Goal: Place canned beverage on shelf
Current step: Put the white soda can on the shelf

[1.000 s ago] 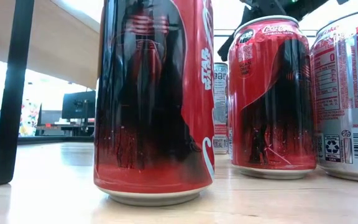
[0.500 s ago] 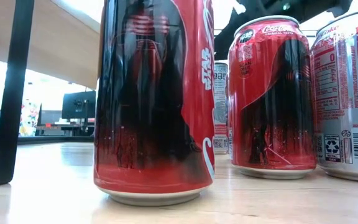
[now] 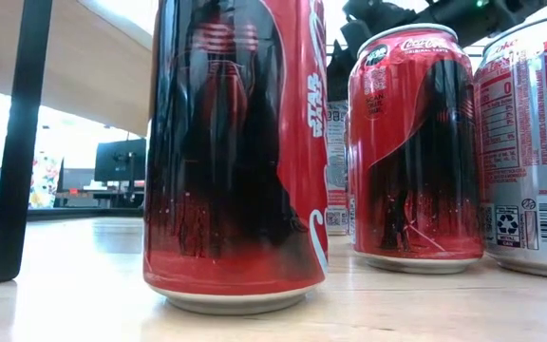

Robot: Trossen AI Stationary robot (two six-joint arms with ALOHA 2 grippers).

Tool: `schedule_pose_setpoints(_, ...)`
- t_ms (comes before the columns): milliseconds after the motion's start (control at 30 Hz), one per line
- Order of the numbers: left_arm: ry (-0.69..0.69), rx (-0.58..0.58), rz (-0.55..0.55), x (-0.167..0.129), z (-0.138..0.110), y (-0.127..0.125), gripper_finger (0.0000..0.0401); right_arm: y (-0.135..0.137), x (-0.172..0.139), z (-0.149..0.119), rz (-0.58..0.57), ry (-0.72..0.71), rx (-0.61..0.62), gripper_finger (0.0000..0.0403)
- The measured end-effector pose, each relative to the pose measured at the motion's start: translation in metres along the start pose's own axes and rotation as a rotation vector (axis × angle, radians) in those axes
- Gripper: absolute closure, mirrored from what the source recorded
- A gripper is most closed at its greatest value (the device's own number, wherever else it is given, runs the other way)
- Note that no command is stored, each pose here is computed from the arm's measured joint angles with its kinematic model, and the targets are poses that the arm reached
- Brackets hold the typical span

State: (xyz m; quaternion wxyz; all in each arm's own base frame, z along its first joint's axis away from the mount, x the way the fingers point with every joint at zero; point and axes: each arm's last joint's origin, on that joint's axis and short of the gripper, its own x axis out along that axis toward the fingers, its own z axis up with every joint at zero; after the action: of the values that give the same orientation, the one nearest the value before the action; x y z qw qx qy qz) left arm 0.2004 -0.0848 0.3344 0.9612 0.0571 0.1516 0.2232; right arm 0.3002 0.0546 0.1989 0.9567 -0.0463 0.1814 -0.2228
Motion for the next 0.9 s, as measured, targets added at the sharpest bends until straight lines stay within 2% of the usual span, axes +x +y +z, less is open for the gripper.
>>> schedule_pose_setpoints(233,0.000,-0.010,0.000,0.000,0.000,0.000,0.0099,-0.002,0.003,-0.001,0.074,0.026,0.035,0.0068)
schedule_pose_setpoints(567,0.001,-0.016,0.000,0.000,0.000,0.000,0.0099,-0.006,0.006,-0.003,0.123,0.064,0.018,0.0141)
schedule_pose_setpoints(800,0.003,-0.015,0.000,0.000,0.000,0.000,0.0099,-0.013,-0.001,0.005,0.311,0.064,-0.036,0.0131)
schedule_pose_setpoints(900,0.004,-0.017,0.000,0.000,-0.001,0.000,0.0099,-0.020,-0.009,0.018,0.356,-0.002,-0.056,0.0129)
